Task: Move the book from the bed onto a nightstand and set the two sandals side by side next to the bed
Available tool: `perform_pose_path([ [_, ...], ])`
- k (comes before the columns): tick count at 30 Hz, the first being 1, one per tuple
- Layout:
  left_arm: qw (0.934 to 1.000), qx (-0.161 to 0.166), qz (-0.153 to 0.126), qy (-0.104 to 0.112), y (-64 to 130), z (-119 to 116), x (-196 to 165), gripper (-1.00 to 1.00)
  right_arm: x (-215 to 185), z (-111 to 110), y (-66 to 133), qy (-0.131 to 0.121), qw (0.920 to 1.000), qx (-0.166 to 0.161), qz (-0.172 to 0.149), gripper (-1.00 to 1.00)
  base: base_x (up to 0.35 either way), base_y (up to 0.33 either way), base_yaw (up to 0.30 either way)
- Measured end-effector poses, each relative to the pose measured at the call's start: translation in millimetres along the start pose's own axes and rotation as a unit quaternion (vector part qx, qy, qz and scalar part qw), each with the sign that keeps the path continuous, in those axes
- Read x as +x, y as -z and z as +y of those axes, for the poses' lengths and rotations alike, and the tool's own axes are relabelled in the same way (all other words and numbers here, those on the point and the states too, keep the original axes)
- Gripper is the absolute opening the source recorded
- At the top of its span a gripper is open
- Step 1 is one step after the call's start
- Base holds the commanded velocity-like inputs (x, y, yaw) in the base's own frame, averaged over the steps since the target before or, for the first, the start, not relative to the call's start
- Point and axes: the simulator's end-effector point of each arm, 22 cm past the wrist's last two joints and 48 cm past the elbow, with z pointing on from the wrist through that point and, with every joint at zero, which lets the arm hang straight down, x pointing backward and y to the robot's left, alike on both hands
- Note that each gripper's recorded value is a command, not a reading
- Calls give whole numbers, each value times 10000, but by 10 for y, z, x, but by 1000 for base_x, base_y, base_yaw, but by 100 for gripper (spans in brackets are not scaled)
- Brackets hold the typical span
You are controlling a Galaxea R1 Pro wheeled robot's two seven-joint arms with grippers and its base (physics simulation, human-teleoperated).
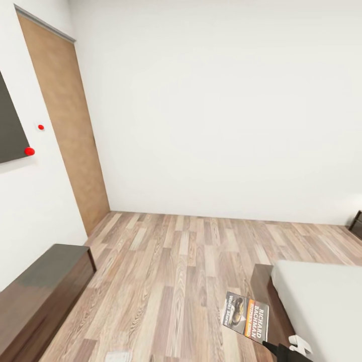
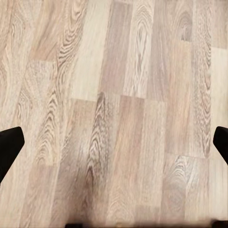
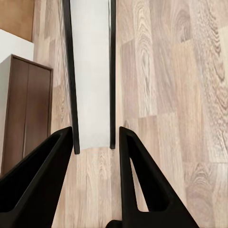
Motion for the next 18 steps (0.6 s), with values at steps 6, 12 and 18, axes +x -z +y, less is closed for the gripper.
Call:
perform_pose_path([
  [6, 10000, 1, 2, -2, 0, -1, 2, 100, 6, -3, -2, 0, 10000, 11, 5, -100, 263, 0, 0],
  [12, 10000, 7, 1, 2, -1, -12, 1, 100, 6, -3, -3, 0, 10000, 11, 5, -100, 261, 0, 0],
  [18, 10000, 8, 1, 2, -1, -13, 1, 100, 4, -3, -3, 0, 10000, 12, 4, -100, 260, 0, 0],
])
